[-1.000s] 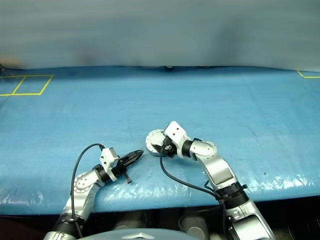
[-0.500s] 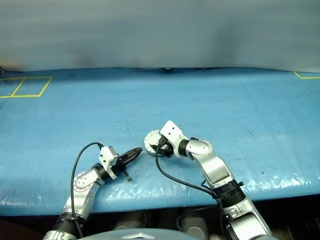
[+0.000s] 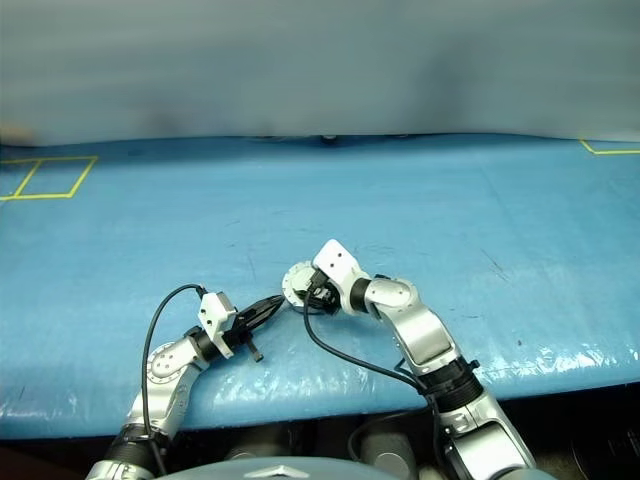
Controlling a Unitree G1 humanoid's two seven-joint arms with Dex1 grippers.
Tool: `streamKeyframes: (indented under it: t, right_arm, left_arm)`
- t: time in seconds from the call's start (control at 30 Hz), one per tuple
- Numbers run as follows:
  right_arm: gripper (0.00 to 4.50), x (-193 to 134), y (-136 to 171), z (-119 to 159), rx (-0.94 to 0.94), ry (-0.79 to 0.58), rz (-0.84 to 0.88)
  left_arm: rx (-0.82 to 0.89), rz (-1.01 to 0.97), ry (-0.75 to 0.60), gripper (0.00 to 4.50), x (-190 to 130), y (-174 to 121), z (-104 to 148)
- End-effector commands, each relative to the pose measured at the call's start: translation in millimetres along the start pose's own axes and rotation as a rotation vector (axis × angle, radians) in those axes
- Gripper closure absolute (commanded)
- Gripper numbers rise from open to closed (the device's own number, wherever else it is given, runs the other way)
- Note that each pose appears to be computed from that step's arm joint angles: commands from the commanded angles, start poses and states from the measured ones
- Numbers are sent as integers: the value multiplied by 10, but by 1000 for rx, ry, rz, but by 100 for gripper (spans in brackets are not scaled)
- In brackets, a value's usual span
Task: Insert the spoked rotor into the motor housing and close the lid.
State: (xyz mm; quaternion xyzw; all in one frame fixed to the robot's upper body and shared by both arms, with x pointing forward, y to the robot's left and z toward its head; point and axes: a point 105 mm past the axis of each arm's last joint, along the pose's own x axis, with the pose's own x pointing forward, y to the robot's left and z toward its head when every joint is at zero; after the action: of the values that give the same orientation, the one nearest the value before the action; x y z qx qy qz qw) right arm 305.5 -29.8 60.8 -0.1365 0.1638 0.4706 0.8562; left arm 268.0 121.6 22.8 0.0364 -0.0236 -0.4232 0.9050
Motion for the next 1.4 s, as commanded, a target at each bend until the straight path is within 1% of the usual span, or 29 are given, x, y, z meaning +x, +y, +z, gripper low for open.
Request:
streamKeyframes:
  t: [0.03,0.13,0.4,0.7,1.0,1.3,1.4]
  right_arm:
    - [149,65,137,-289,84,108,43]
    - [149,63,150,-252,87,94,48]
    - [149,88,70,-384,25,182,-26]
    - [149,90,45,-505,8,246,-47]
    - [149,68,59,-501,12,244,-23]
    - [149,70,57,-505,8,245,-23]
    - [149,70,58,-504,7,243,-23]
  left_arm:
    - [17,4,-18,450,17,17,51]
    - [18,1,-19,450,22,9,59]
    - [16,-1,-15,450,28,3,64]
    - [14,2,-15,450,26,-7,67]
    - [13,13,-20,450,16,-10,68]
    - [-60,59,-111,450,97,76,216]
    - [-48,61,-97,450,118,101,214]
